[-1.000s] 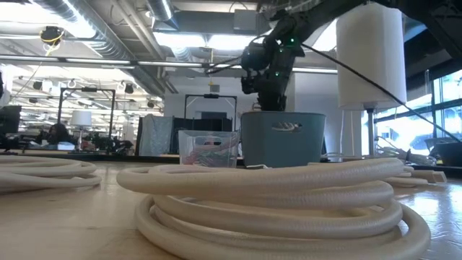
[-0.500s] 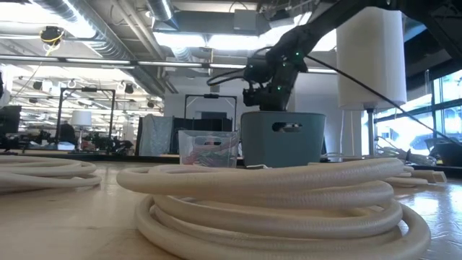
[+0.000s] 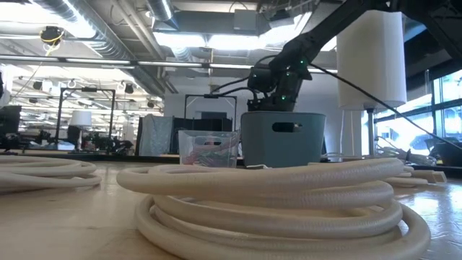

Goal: Pick and place USB-C Cables
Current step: Put the white HDMI cable into the blue bin

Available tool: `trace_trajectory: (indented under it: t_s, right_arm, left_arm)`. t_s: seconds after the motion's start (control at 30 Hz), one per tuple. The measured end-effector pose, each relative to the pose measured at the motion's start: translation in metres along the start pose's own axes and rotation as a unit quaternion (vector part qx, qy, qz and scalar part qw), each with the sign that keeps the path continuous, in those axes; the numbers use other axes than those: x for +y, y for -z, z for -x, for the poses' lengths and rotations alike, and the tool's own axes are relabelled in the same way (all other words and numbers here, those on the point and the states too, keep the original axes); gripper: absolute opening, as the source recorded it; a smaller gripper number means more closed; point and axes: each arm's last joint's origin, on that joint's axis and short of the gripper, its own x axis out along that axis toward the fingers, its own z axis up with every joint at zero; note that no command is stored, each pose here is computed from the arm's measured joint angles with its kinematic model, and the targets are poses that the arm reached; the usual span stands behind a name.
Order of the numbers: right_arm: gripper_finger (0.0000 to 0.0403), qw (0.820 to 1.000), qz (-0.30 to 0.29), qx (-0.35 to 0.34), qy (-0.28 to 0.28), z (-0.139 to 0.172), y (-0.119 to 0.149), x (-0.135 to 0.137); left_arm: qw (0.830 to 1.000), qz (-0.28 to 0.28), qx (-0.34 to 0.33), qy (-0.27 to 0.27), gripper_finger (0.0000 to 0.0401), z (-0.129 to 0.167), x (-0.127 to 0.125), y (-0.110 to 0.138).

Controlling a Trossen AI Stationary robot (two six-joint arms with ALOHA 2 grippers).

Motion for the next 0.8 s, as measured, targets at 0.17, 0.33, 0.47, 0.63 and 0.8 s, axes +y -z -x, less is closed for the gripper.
trace_trajectory:
  t_s: [0.17, 0.33, 0.47, 0.63, 0.8]
  right_arm:
    - [0.0097, 1.0, 0.001, -0.021, 0.007, 0.0001, -0.0041, -0.0011]
    - [0.0197, 0.999, 0.002, -0.031, 0.009, 0.0002, -0.006, -0.0015]
    - [0.0243, 0.999, 0.0, -0.027, 0.017, 0.0001, -0.0056, -0.0019]
    - [0.0259, 0.999, -0.002, -0.003, 0.048, 0.0001, -0.0017, -0.0033]
    - [0.0252, 0.999, -0.004, 0.019, 0.05, 0.0001, 0.0024, -0.0028]
  left_arm:
    - [1.0, 0.0, -0.001, 0.007, 0.019, 0.0, -0.0005, -0.0001]
    - [1.0, 0.0, -0.001, 0.007, 0.0191, 0.0, -0.0005, -0.0001]
    - [1.0, 0.0, -0.001, 0.007, 0.019, 0.0, -0.0004, -0.0001]
    - [1.0, 0.0, -0.001, 0.007, 0.0187, 0.0, -0.0004, 0.0]
    - [1.0, 0.0, -0.001, 0.007, 0.0191, 0.0, -0.0004, -0.0001]
